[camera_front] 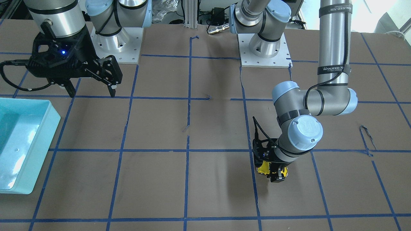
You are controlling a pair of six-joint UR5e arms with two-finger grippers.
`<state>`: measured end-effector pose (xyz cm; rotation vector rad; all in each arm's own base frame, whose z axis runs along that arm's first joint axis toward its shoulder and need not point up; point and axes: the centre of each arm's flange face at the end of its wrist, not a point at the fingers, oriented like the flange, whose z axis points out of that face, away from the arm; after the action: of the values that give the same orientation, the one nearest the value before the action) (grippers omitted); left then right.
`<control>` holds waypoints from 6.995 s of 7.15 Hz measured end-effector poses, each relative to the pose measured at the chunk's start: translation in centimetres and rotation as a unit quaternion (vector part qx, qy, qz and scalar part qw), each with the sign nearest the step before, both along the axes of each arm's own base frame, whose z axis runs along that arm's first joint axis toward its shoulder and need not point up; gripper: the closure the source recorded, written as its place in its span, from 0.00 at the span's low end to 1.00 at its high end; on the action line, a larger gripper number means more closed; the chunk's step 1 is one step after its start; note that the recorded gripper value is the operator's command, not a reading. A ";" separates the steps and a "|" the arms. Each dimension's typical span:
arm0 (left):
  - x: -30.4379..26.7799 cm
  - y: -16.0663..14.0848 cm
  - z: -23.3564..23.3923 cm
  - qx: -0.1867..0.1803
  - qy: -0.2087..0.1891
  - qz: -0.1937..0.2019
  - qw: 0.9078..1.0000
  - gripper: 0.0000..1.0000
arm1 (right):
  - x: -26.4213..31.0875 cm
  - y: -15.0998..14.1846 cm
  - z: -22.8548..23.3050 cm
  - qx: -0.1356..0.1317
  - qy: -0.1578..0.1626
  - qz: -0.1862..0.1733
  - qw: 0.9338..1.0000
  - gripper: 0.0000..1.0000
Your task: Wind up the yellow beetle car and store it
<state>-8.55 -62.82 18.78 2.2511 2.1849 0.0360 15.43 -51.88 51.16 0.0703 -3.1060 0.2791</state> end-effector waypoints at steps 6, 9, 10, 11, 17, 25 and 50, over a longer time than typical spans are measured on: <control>0.6 -0.1 0.2 -0.005 0.000 0.002 1.000 0.49 | 0.0 0.0 0.0 0.000 0.000 0.000 1.000 0.00; 2.3 0.1 -0.2 -0.015 0.000 0.003 1.000 0.52 | 0.0 0.0 0.0 0.000 0.000 0.000 1.000 0.00; 3.2 0.4 -0.6 -0.023 -0.001 0.010 1.000 0.52 | 0.0 0.0 0.0 0.000 0.000 0.000 1.000 0.00; 4.2 0.6 -0.6 -0.031 -0.001 0.017 0.999 0.52 | 0.0 0.0 0.0 0.000 0.000 0.000 1.000 0.00; 10.1 0.8 -0.8 -0.031 -0.002 0.051 0.998 0.42 | 0.0 0.0 0.0 0.000 0.000 0.000 1.000 0.00; 11.6 0.8 0.2 -0.032 -0.003 0.066 0.997 0.00 | 0.0 0.0 -0.1 0.001 0.000 0.000 1.000 0.00; -4.2 11.3 31.4 -0.058 0.035 0.676 0.734 0.00 | -6.6 -12.6 -28.1 0.046 0.040 0.572 0.818 0.00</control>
<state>-12.72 -51.56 50.18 0.1742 3.1101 -0.1740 8.79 -64.46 23.10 1.8639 -2.5359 0.1031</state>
